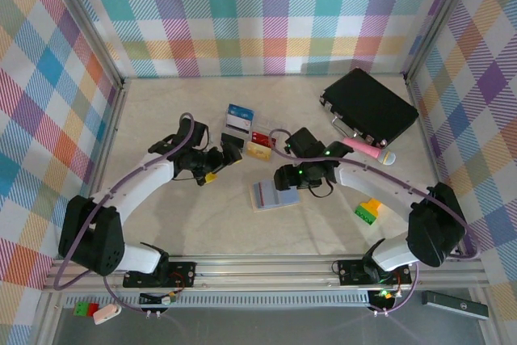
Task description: Take the credit cards out of the card holder
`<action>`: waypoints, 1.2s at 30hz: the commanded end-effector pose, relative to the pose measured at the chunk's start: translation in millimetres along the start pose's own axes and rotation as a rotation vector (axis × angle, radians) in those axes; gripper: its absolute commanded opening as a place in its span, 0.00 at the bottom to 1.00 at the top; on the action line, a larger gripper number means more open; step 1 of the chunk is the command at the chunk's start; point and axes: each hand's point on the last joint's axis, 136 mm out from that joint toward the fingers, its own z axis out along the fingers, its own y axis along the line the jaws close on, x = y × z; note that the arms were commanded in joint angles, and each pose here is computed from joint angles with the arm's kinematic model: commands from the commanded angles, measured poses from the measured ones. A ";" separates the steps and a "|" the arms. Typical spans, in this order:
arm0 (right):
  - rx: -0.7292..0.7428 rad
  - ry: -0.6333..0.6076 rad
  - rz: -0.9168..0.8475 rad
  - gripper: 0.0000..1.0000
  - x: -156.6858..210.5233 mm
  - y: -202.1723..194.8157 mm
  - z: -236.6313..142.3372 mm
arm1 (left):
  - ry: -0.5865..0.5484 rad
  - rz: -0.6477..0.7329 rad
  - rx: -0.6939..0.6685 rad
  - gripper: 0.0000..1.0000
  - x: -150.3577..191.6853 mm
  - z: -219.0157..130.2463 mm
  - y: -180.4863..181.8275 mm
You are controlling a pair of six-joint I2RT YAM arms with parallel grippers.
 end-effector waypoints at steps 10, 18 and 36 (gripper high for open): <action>0.092 0.119 -0.010 0.65 -0.6 14.5 59.8 | -0.020 -0.042 -0.031 1.00 -6.7 9.8 7.9; 0.104 0.165 -0.016 0.63 -2.5 18.3 75.3 | -0.010 -0.079 -0.057 1.00 -6.2 14.2 21.6; 0.183 0.273 -0.002 0.61 11.7 3.2 109.4 | 0.048 -0.088 -0.064 0.95 7.9 28.6 26.3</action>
